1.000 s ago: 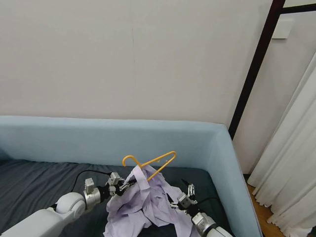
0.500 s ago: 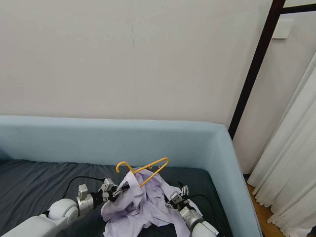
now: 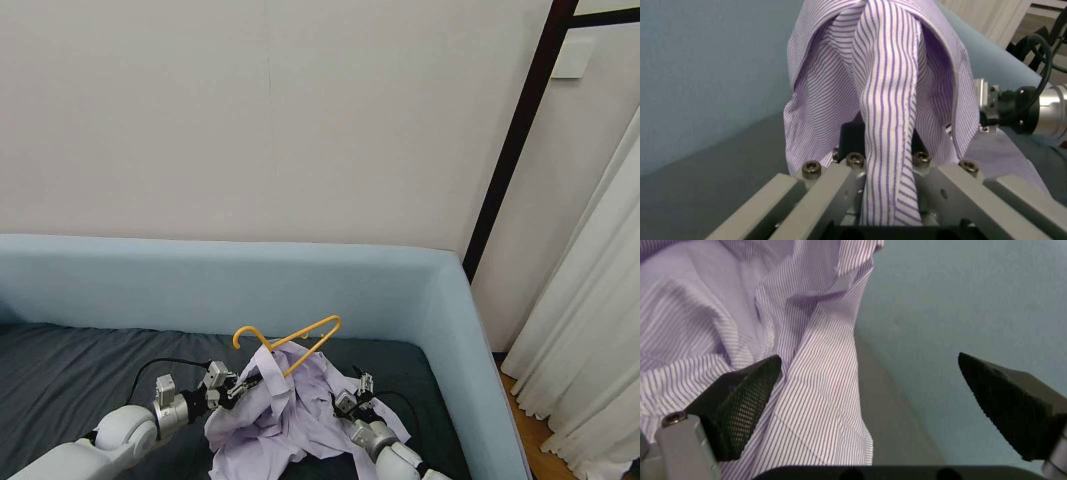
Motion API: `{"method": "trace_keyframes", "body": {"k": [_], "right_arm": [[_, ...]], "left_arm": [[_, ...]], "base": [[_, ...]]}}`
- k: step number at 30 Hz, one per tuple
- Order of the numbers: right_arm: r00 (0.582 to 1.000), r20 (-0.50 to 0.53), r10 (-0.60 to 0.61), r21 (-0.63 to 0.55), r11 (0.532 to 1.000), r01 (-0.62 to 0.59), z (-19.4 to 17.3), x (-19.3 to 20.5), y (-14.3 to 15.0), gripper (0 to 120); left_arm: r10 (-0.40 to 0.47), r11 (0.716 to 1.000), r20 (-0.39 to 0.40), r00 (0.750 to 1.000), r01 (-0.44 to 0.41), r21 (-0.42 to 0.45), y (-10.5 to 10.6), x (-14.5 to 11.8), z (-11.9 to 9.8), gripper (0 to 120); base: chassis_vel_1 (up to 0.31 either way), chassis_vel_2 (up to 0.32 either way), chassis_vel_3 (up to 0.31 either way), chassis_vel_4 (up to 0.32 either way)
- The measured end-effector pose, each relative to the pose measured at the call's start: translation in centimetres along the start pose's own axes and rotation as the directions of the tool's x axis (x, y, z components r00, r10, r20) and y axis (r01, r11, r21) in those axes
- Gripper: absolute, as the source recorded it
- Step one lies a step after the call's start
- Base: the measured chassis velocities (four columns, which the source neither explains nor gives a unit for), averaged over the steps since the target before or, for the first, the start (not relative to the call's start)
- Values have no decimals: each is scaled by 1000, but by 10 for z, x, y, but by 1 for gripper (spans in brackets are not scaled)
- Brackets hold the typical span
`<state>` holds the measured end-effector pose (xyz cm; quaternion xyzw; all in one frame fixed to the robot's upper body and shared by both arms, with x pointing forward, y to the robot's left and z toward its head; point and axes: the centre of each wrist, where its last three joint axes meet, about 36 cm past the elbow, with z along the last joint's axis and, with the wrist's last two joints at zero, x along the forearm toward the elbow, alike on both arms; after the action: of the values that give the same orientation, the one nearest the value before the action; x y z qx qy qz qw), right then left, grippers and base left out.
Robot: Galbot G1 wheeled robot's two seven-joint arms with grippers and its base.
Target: Pick up the clothes from the sofa and hang them on the clothes hanger.
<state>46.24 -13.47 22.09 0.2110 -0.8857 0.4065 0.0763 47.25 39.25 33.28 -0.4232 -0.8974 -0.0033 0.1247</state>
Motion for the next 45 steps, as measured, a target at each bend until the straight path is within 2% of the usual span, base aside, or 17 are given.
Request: {"method": "trace_keyframes", "body": {"k": [13, 24, 25, 27, 30, 34, 36, 38, 39, 41, 45], "right_arm": [[999, -40, 4, 43, 999, -2, 9, -19, 8, 100], [998, -56, 32, 62, 998, -28, 11, -17, 13, 60], [998, -56, 32, 62, 998, -28, 11, -17, 13, 60], [998, -49, 38, 57, 998, -35, 11, -17, 12, 50], [998, -41, 40, 54, 998, -37, 10, -17, 12, 43], [999, -14, 41, 46, 998, -41, 9, -17, 12, 22], [999, -8, 41, 44, 998, -40, 9, -17, 12, 20], [999, 0, 39, 42, 998, -39, 10, -16, 12, 10], [999, 0, 39, 42, 998, -39, 10, -16, 12, 10], [999, 4, 37, 44, 998, -37, 12, -15, 11, 1], [999, 1, 32, 50, 998, -32, 17, -14, 9, 0]], "left_arm": [[2, 1000, -1, 1000, -2, 2, -1, 3, 0, 1], [-6, 1000, -4, 1000, 6, 4, 0, 12, 1, 1], [-6, 1000, -4, 1000, 6, 4, 0, 12, 1, 1], [-3, 1000, -4, 1000, 3, 7, -1, 12, 2, 1], [-3, 1000, -3, 1000, 3, 8, -1, 11, 3, 1], [0, 1000, -4, 1000, 0, 8, -1, 12, 3, 1], [1, 1000, -5, 1000, -1, 9, 0, 13, 3, 1], [0, 1000, -7, 1000, 0, 9, 0, 16, 3, 1], [0, 1000, -7, 1000, 0, 9, 0, 16, 3, 1], [1, 1000, -8, 1000, -1, 10, 0, 17, 4, 1], [2, 1000, -8, 1000, -2, 11, 0, 17, 4, 1]], "base": [[0, 0, 0, 0], [0, 0, 0, 0], [0, 0, 0, 0], [0, 0, 0, 0], [0, 0, 0, 0], [0, 0, 0, 0], [0, 0, 0, 0], [0, 0, 0, 0], [0, 0, 0, 0], [0, 0, 0, 0], [0, 0, 0, 0]]}}
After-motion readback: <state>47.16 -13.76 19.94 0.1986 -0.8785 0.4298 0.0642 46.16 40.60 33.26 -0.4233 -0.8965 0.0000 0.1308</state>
